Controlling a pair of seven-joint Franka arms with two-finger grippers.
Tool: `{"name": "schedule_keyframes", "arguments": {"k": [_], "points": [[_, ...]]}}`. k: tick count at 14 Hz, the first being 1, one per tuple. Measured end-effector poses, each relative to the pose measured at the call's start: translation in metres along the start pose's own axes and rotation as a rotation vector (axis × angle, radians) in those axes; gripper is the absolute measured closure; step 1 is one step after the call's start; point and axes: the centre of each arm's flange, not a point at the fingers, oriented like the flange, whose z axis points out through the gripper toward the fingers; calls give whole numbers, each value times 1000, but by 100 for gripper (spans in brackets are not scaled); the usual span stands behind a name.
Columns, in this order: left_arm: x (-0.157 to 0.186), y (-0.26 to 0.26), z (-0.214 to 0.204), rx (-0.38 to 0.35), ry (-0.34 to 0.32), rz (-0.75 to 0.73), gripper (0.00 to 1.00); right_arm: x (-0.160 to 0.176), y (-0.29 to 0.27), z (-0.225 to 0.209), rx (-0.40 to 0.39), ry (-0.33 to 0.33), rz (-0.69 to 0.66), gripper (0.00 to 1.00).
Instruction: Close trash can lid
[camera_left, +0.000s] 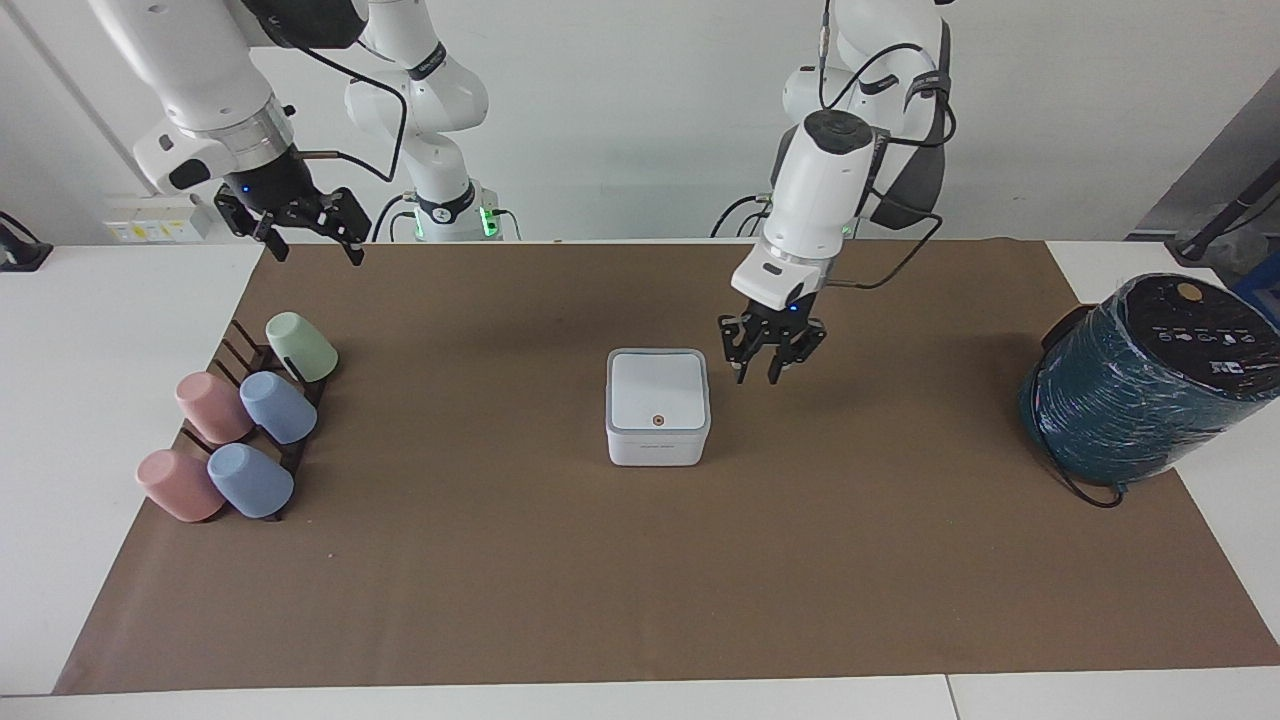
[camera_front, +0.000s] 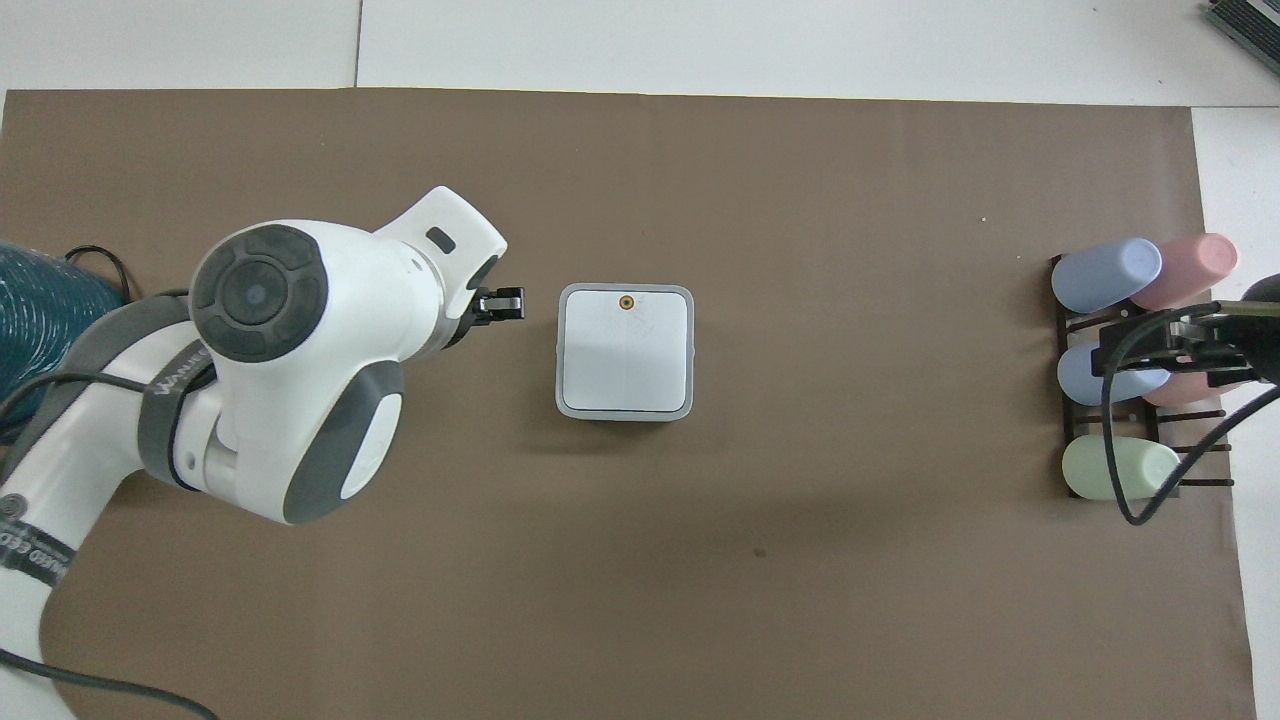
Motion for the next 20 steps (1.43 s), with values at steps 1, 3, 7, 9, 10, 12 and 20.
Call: {"name": "schedule_keyframes", "arguments": {"k": [1, 3, 7, 9, 10, 12, 20], "points": [[6, -20, -7, 7, 4, 1, 24, 0, 0, 0, 0, 0, 0, 0], [18, -60, -27, 16, 29, -10, 1, 0, 0, 0, 0, 0, -1, 0], [38, -134, -84, 48, 32, 41, 0, 0, 0, 0, 0, 0, -1, 0], [46, -164, -118, 63, 15, 89, 0, -1, 0, 0, 0, 0, -1, 0], [48, -177, -136, 69, 7, 98, 0, -1, 0, 0, 0, 0, -1, 0], [48, -190, -165, 74, -17, 105, 0, -1, 0, 0, 0, 0, -1, 0], [20, -198, -181, 73, -184, 89, 0, -1, 0, 0, 0, 0, -1, 0]]}}
